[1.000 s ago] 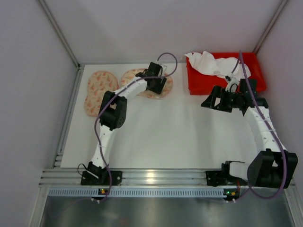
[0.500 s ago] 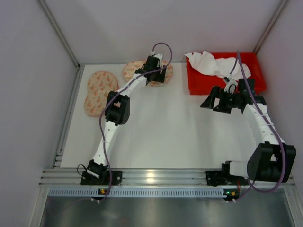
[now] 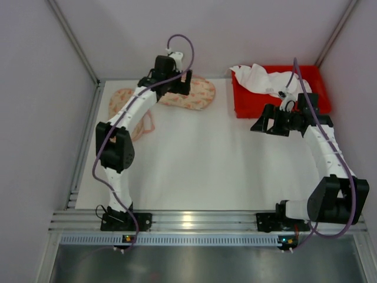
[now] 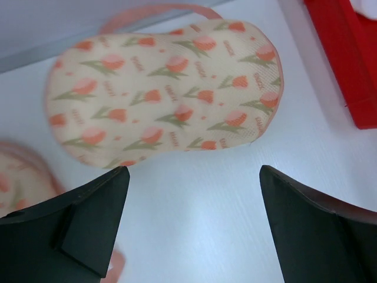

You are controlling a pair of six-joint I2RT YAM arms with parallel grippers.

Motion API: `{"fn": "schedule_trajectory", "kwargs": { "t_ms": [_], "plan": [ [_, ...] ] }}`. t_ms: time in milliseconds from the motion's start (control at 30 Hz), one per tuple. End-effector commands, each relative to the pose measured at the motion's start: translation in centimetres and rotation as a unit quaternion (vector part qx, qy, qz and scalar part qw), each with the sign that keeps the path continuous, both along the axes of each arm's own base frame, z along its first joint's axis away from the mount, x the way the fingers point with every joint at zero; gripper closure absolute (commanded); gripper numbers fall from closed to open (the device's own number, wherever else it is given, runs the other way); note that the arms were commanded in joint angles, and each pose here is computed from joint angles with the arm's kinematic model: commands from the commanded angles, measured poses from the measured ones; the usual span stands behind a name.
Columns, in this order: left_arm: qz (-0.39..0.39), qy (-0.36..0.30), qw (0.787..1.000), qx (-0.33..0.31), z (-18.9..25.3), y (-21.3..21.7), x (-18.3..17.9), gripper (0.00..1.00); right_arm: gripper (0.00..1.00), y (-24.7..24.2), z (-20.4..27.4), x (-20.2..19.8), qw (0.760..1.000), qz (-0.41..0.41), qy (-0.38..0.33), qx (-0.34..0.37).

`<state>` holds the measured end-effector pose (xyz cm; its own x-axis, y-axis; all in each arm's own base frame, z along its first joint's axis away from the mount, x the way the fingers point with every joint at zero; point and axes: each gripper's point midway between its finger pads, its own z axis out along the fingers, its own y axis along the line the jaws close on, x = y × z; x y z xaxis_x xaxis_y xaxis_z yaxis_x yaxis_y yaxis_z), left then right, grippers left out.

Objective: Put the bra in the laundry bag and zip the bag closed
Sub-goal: Move the laundry bag to the center of the board.

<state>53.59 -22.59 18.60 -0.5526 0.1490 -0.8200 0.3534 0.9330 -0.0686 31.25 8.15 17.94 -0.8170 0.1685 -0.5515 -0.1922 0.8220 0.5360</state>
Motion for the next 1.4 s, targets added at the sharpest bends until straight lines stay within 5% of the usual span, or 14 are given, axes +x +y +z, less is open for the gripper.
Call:
{"fn": "schedule_trajectory", "kwargs": {
  "t_ms": [0, 100, 200, 233, 333, 533, 900, 1000, 1133, 1367],
  "plan": [
    [0.036, -0.003, 0.999, -0.012, 4.9, 8.0, -2.3, 0.02, 0.01, -0.8, 1.4, 0.0, 0.999, 0.018, -0.019, -0.030],
    [0.091, 0.043, 0.995, 0.008, 2.2, 14.0, -4.1, 0.05, 0.01, -0.8, 1.4, -0.6, 0.999, 0.027, -0.018, -0.032],
    [0.133, 0.088, 0.987, 0.031, -1.7, 18.8, -5.8, 0.26, 0.01, -0.6, 1.5, -1.0, 0.999, 0.028, -0.024, -0.029],
    [0.144, 0.100, 0.984, 0.041, -2.7, 19.8, -6.3, 0.44, 0.01, -0.6, 1.6, -1.0, 0.999, 0.028, -0.026, -0.030],
    [0.149, 0.143, 0.976, 0.067, -6.5, 21.4, -8.0, 0.53, 0.01, -0.6, 2.0, -1.3, 0.998, 0.031, -0.033, -0.034],
    [0.133, 0.192, 0.970, 0.072, -10.6, 21.1, -10.0, 0.53, 0.01, -0.6, 2.1, -2.0, 0.998, 0.029, -0.040, -0.037],
    [0.133, 0.187, 0.969, 0.087, -12.3, 21.5, -8.4, 0.56, 0.01, -0.9, 1.8, -3.0, 0.997, 0.021, -0.051, -0.049],
    [0.143, 0.193, 0.966, 0.100, -13.1, 22.0, -8.0, 0.68, 0.00, -0.9, 1.7, -3.0, 0.997, 0.020, -0.047, -0.050],
    [0.140, 0.194, 0.966, 0.099, -12.8, 21.9, -8.6, 0.99, 0.01, -0.9, 1.7, -3.0, 0.998, 0.020, -0.045, -0.049],
    [0.091, 0.193, 0.974, 0.080, -8.7, 20.1, -14.2, 1.00, 0.01, -0.3, 1.3, -3.6, 0.997, 0.046, -0.042, -0.037]
  ]
}}
